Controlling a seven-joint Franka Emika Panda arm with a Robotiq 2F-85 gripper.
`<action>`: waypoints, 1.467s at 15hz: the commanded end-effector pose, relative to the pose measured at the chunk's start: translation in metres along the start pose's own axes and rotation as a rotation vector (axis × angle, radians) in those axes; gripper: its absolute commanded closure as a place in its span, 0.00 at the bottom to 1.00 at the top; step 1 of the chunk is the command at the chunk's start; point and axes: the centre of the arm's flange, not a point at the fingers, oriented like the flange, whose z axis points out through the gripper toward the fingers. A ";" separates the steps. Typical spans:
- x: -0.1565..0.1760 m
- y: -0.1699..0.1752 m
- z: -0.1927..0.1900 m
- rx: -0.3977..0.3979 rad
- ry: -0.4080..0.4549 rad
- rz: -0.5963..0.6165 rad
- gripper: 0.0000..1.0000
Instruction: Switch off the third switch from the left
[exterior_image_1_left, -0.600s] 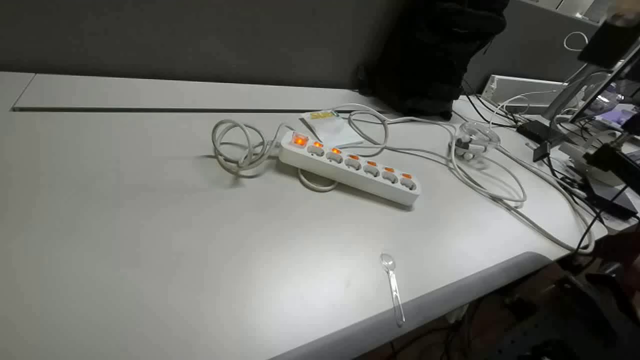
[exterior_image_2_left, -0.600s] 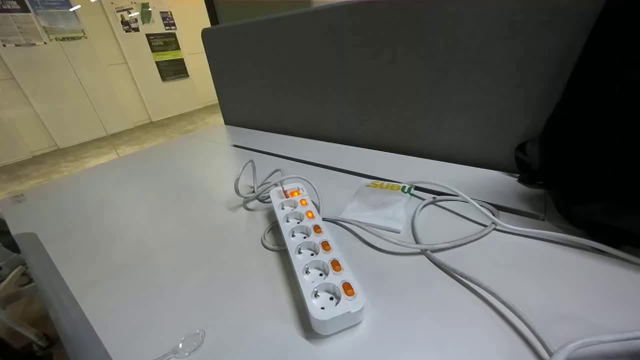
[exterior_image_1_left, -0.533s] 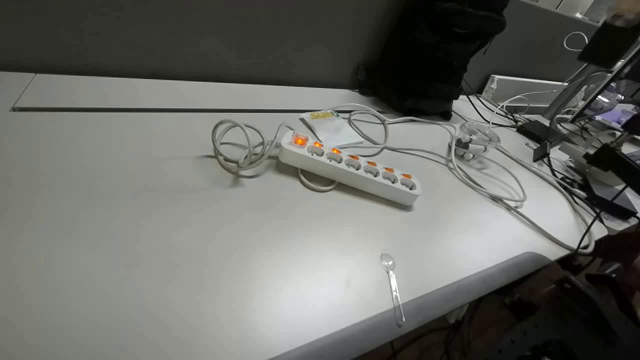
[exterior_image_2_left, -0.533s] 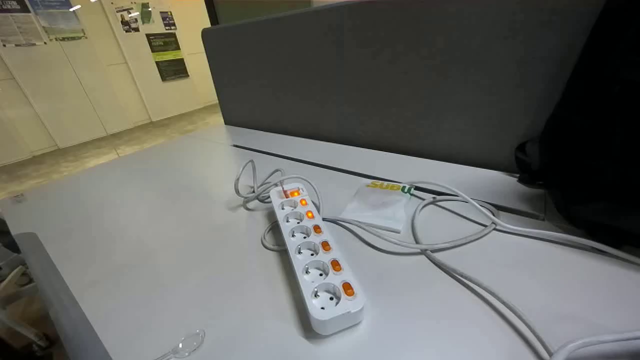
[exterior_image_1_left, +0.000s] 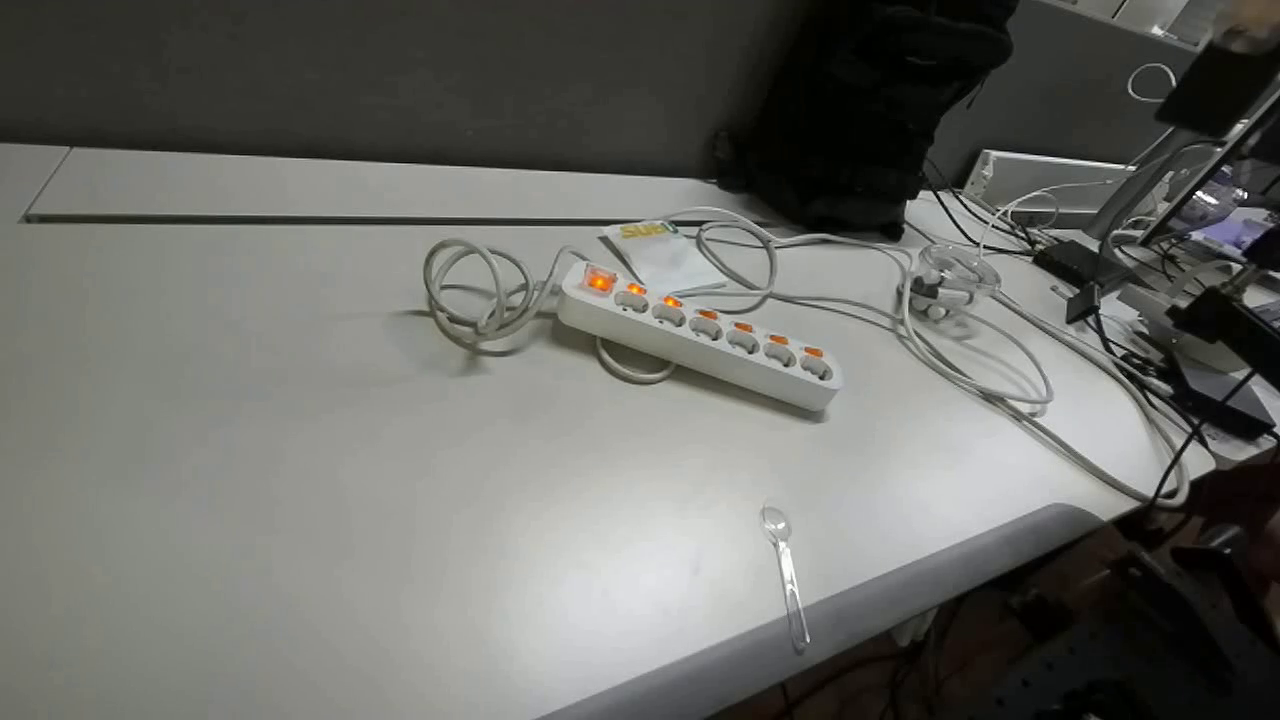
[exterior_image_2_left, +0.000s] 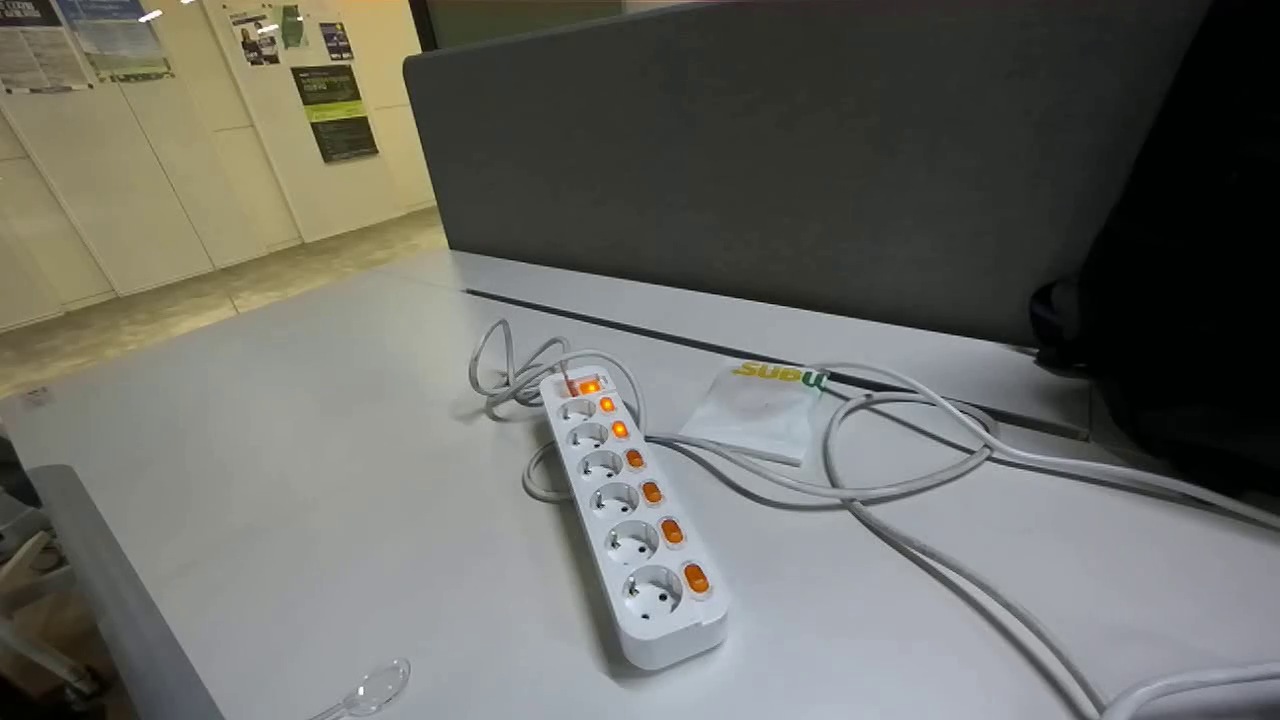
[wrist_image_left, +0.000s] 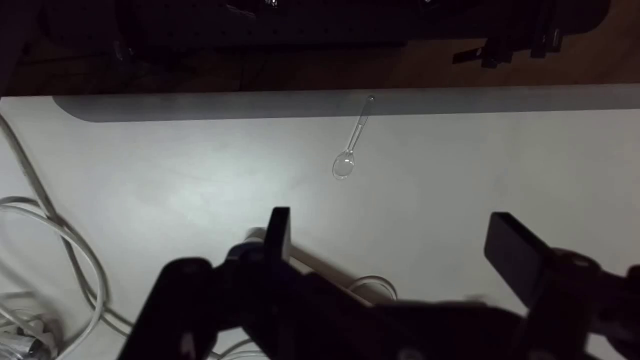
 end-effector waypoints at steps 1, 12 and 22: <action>0.000 0.000 0.000 0.000 0.000 0.000 0.00; 0.051 0.012 0.010 -0.028 0.228 0.113 0.00; 0.155 0.006 0.049 -0.020 0.223 0.299 0.69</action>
